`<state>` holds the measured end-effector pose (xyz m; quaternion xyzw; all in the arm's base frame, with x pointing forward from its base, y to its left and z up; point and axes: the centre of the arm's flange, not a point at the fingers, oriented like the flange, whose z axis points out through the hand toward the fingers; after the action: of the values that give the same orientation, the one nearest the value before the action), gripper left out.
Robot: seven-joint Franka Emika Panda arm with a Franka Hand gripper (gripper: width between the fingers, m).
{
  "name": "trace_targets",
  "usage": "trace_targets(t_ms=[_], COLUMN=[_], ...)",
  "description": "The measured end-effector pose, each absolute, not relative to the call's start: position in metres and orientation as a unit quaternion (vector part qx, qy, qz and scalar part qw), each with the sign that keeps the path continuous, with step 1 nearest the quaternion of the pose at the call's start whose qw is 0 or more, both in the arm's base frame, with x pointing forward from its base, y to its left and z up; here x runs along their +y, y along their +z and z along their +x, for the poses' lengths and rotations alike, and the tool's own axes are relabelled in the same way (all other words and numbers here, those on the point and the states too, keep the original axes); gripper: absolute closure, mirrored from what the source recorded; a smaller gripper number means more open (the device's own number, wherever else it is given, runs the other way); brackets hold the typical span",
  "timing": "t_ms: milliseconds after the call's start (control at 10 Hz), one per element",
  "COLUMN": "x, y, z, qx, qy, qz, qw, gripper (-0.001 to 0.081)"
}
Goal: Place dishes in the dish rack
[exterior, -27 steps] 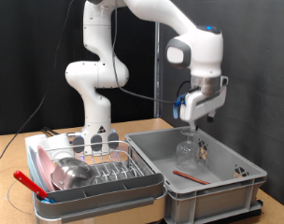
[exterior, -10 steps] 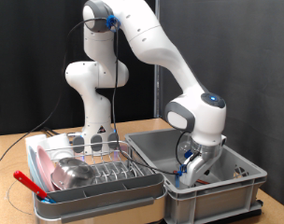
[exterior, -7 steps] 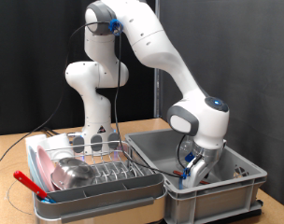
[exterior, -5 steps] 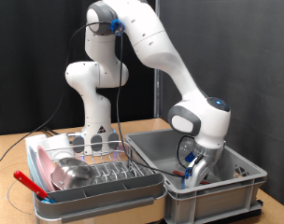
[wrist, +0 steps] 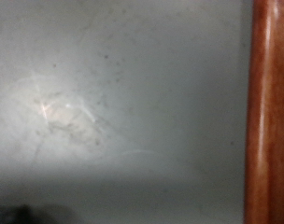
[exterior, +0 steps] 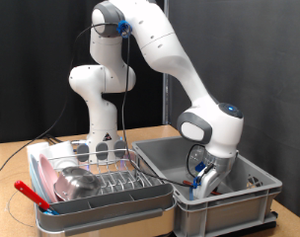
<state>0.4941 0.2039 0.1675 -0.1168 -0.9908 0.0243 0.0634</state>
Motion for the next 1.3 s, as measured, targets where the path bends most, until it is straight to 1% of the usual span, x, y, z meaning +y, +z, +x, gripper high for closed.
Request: trace_targets(t_ms=[100, 200, 300, 400, 500, 600, 800, 1000, 1300], x=[0.203, 0.202, 0.201, 0.201, 0.201, 0.201, 0.201, 0.2, 0.201], y=[0.167, 0.167, 0.167, 0.167, 0.167, 0.167, 0.167, 0.172, 0.206], z=[0.495, 0.496, 0.497, 0.498, 0.499, 0.499, 0.5, 0.503, 0.51], qx=[-0.99, -0.989, -0.988, -0.987, -0.987, -0.987, -0.986, -0.986, -0.989], qy=[0.025, 0.025, 0.025, 0.025, 0.024, 0.023, 0.02, -0.002, -0.043], qz=[-0.127, -0.135, -0.142, -0.145, -0.147, -0.148, -0.152, -0.152, -0.134], qw=[0.063, 0.063, 0.062, 0.062, 0.062, 0.063, 0.064, 0.062, 0.039], gripper=[0.0262, 0.0262, 0.0454, 0.0454, 0.0637, 0.072, 0.072, 0.072, 0.072])
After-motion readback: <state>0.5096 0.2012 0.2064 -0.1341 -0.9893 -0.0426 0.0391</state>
